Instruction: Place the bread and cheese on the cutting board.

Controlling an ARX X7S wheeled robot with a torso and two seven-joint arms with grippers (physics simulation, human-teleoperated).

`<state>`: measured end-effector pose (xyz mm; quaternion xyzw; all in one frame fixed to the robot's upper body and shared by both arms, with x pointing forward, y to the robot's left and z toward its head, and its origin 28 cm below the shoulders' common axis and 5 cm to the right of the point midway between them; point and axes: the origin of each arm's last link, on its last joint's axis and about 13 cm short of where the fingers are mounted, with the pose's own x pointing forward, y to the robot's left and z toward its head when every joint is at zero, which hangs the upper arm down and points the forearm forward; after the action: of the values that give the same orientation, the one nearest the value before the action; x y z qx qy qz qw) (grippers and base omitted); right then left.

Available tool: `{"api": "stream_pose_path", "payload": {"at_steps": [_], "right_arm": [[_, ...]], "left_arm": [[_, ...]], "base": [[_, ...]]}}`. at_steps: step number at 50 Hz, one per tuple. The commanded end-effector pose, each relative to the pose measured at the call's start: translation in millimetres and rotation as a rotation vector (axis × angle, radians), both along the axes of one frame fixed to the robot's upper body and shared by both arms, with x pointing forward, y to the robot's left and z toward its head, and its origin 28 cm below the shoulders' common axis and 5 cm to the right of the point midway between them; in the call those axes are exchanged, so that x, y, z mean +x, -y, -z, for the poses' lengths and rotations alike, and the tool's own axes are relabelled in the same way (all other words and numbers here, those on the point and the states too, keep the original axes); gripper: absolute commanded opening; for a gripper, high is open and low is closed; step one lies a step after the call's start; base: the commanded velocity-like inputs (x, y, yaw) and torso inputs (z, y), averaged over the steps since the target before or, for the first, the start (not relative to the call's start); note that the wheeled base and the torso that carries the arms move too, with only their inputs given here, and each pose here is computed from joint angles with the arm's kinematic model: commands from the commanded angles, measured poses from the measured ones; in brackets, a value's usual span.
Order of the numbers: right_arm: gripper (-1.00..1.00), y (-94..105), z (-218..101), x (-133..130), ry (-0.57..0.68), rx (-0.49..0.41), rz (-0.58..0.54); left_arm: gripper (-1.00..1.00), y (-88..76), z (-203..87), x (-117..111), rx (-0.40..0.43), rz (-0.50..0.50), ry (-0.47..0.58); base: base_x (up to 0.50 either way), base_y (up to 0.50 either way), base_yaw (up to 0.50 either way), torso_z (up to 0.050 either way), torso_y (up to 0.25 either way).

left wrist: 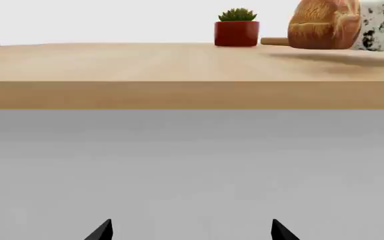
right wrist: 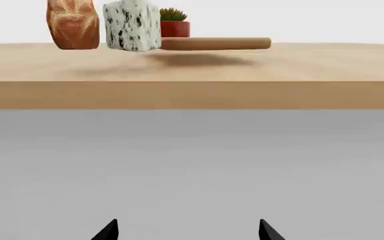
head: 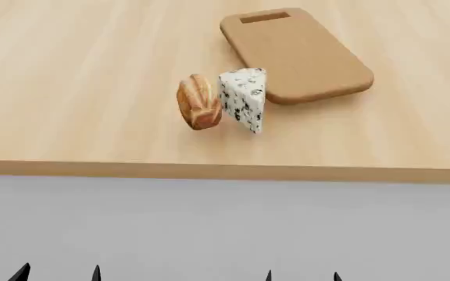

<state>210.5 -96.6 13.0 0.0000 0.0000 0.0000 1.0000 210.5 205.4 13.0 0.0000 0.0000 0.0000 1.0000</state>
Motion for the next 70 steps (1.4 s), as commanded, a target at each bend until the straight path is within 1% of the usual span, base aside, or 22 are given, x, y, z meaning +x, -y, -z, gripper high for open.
{"api": "stream_pose_path", "payload": {"at_steps": [1,8,10,16,17,18,21,68,70], "right_arm": [[1.0,-0.3,-0.5,-0.4,0.0,0.0,0.0],[1.0,-0.4,-0.3,0.0,-0.005,0.003,0.002],[1.0,0.0,1.4,0.5,-0.008,0.003,0.003],[1.0,-0.1,1.1,0.6,-0.009,0.002,0.004],[1.0,-0.2,0.8,0.4,-0.009,0.002,0.004],[1.0,0.2,1.5,0.6,-0.019,0.002,0.013],[1.0,0.1,1.1,0.6,-0.02,0.003,0.015],[1.0,0.6,2.1,0.6,-0.037,0.003,0.023],[1.0,0.8,2.4,0.8,-0.036,0.003,0.023]], "left_arm": [[1.0,0.0,0.2,0.2,0.0,0.0,0.0],[1.0,-0.2,-0.5,0.3,0.0,-0.002,-0.007],[1.0,0.0,0.7,0.5,0.013,-0.002,-0.004],[1.0,-0.1,0.4,0.9,-0.005,0.003,-0.014],[1.0,0.1,-0.4,0.7,-0.002,0.003,-0.012],[1.0,-0.4,-1.7,-0.3,-0.012,0.003,0.01],[1.0,-0.2,-2.5,-0.6,-0.017,0.007,0.018],[1.0,0.8,-3.8,-1.7,0.004,0.025,0.02],[1.0,-1.0,0.1,0.7,-0.025,-0.004,0.003]], "base": [[0.0,0.0,0.0,0.0,0.0],[0.0,0.0,0.0,0.0,0.0],[0.0,0.0,0.0,0.0,0.0],[0.0,0.0,0.0,0.0,0.0],[0.0,0.0,0.0,0.0,0.0],[0.0,0.0,0.0,0.0,0.0],[0.0,0.0,0.0,0.0,0.0],[0.0,0.0,0.0,0.05,0.0],[0.0,0.0,0.0,0.025,0.0]]}}
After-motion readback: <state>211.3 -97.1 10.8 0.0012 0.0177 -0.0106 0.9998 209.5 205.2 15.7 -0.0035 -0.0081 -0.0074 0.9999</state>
